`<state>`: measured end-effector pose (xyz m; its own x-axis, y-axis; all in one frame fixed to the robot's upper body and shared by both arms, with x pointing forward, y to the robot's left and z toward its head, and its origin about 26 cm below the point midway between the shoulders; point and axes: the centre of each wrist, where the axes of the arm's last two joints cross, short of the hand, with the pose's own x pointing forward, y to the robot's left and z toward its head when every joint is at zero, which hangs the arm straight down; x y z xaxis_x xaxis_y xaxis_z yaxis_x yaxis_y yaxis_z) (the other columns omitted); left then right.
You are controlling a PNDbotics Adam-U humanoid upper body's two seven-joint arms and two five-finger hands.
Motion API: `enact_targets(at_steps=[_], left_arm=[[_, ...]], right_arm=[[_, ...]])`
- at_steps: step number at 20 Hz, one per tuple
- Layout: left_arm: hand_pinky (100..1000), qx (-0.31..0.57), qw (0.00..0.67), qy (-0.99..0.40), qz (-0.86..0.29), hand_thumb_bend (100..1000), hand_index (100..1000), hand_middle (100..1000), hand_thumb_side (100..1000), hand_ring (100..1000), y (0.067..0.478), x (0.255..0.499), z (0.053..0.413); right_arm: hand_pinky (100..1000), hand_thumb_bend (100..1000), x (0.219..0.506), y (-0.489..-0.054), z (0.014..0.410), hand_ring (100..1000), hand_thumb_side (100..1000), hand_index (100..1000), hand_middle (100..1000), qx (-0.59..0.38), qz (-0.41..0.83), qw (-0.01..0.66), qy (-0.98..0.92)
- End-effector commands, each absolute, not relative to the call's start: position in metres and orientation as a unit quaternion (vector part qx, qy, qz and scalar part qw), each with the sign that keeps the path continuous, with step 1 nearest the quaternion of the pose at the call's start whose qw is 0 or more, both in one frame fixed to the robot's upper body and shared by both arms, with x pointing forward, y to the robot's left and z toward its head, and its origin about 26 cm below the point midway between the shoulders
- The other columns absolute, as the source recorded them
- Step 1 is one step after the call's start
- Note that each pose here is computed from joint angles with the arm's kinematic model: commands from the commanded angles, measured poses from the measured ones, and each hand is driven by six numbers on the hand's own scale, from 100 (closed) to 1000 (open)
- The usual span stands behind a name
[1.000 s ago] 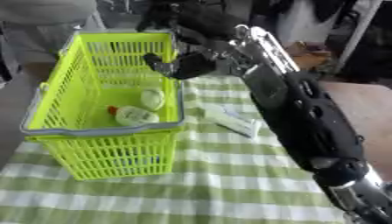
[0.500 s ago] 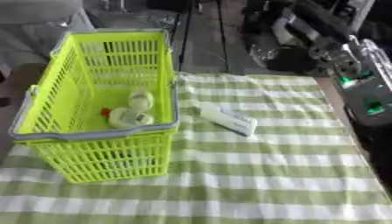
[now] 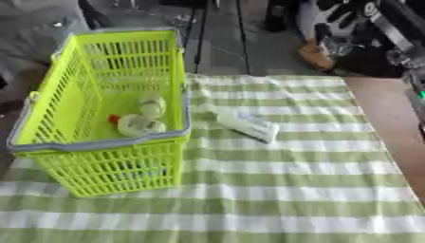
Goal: Pick up objects on the table and place them in the box.
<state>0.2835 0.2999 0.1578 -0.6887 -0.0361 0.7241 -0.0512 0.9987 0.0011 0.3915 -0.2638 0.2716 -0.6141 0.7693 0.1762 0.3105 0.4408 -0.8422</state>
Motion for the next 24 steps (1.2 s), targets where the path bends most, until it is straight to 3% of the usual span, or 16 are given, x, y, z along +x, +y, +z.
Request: enact_targets(at_steps=[1,24], left_arm=[[724,0.030,0.379,-0.925,0.003,262,797,866,878,969,0.3021,0.2812,0.1659],[724,0.029,0.379,-0.925,0.005,262,797,867,873,977,0.3021,0.2808,0.1649]], right_arm=[[600,157,0.3863,-0.2730,0.2845,688,548,850,734,-0.352,0.390,0.270,-0.807],[586,176,0.3858,-0.2768,0.2751,676,555,851,721,-0.352,0.374,0.286,-0.809]])
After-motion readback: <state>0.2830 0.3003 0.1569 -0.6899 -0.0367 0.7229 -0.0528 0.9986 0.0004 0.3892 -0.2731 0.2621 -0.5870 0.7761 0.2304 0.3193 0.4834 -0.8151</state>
